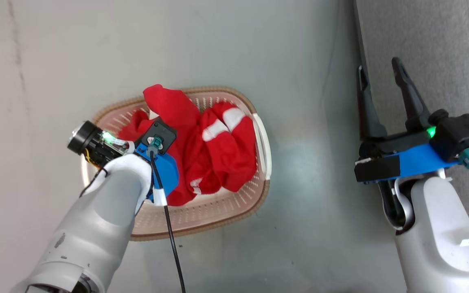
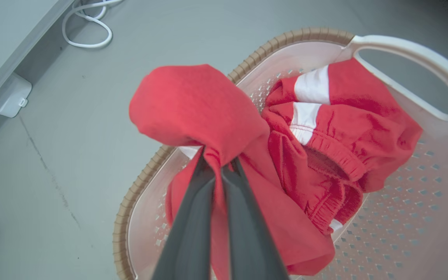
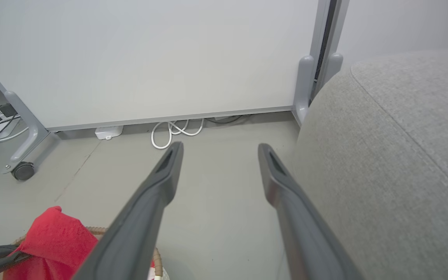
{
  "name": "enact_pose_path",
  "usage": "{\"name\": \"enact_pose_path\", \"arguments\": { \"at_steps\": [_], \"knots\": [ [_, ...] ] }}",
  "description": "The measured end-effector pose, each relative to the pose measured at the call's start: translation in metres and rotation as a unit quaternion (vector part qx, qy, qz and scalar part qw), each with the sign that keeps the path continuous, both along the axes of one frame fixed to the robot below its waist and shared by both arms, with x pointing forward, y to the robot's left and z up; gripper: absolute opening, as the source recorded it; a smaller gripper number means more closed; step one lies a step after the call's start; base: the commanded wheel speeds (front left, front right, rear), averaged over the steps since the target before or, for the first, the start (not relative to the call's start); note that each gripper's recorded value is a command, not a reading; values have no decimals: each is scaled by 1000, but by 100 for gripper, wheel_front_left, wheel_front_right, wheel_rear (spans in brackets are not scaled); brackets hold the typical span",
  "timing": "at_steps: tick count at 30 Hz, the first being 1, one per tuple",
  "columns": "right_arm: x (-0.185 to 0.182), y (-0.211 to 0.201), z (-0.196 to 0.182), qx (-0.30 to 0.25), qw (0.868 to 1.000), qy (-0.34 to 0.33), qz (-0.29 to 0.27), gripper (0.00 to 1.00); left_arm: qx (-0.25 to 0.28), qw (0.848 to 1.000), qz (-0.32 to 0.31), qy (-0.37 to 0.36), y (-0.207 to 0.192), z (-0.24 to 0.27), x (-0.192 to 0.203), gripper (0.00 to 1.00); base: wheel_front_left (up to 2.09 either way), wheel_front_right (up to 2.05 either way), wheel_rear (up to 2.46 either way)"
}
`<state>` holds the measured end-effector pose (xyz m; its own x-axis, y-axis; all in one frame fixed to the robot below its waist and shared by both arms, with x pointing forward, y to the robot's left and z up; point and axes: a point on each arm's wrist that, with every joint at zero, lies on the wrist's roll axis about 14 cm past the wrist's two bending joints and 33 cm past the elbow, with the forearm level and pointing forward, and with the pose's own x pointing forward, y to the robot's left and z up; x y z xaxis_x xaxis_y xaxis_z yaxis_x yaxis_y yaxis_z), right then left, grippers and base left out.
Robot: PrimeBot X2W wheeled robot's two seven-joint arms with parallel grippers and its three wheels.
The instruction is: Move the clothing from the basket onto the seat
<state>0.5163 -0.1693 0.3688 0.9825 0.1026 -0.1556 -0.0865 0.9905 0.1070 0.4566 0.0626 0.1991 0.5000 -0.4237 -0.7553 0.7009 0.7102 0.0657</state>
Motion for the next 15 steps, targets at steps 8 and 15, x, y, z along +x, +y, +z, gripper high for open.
{"name": "enact_pose_path", "arguments": {
  "at_steps": [8,15],
  "knots": [
    [-11,10,31,7,1000,-23,9,100,-37,996,46,-69,0,60,17,0,0,0,0],
    [-25,18,55,11,999,-39,16,100,-92,981,75,-156,-8,128,35,0,0,0,0]
  ]
}}
